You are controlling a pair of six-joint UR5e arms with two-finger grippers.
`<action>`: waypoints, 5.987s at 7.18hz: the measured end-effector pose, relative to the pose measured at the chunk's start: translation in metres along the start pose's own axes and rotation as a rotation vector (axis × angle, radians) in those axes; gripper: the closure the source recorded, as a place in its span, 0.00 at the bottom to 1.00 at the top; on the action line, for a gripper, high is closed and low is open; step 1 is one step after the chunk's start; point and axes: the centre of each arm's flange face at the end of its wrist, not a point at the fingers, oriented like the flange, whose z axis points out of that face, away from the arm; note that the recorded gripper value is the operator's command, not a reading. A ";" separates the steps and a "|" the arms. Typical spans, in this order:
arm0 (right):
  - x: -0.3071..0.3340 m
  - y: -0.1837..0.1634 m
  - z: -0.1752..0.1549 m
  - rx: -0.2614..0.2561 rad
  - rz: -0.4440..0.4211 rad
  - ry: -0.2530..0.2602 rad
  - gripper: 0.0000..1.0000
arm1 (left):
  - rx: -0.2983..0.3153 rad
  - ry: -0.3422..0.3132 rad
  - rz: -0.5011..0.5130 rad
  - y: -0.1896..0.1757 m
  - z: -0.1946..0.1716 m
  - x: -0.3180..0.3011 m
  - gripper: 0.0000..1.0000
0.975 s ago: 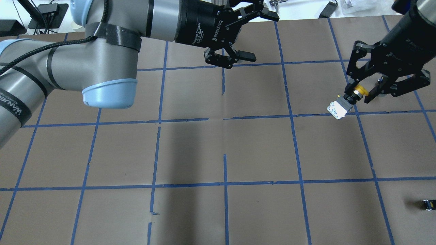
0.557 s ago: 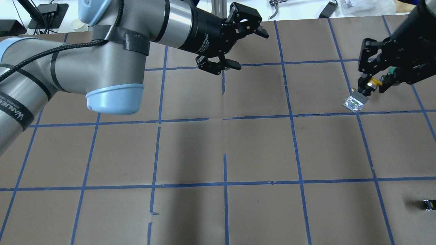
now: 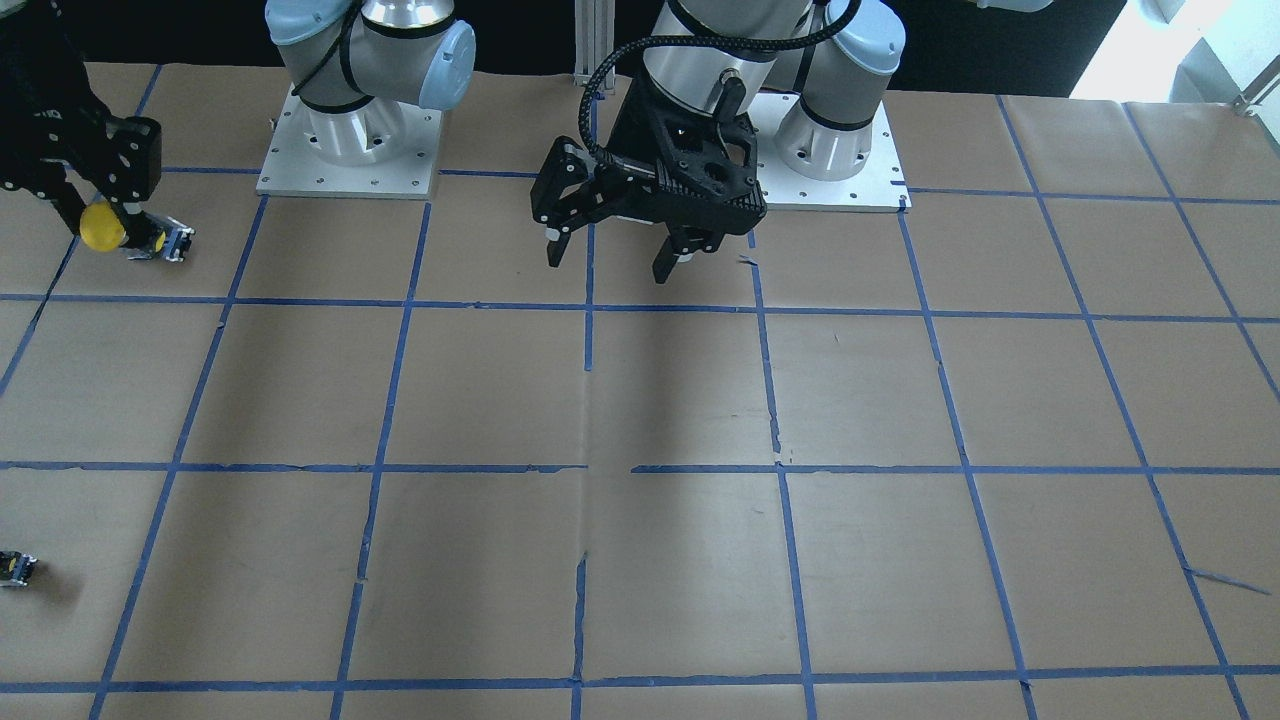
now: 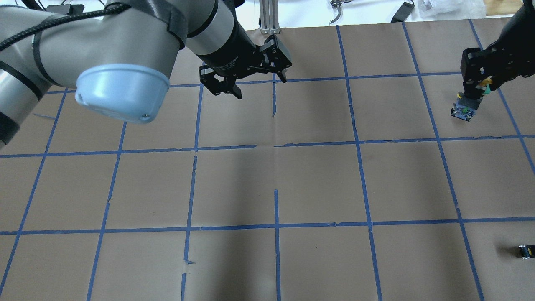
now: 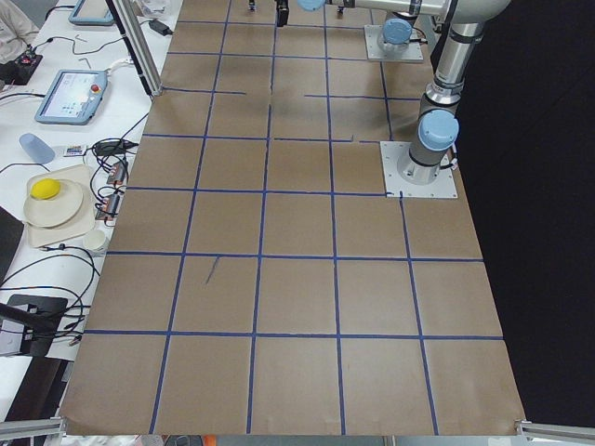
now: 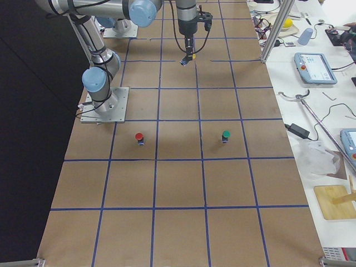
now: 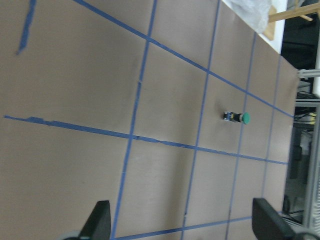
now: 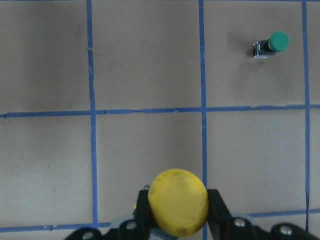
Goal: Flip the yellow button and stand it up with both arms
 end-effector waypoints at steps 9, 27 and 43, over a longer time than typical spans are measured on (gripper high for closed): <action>0.133 0.081 0.168 0.246 -0.235 0.190 0.95 | 0.002 -0.227 0.072 -0.024 -0.051 -0.179 0.00; 0.198 0.154 0.306 0.454 -0.353 0.100 0.16 | -0.028 -0.262 0.015 -0.033 -0.062 -0.149 0.00; 0.093 0.050 0.057 -0.179 0.214 -0.130 0.00 | -0.025 -0.271 -0.003 -0.016 -0.065 -0.162 0.00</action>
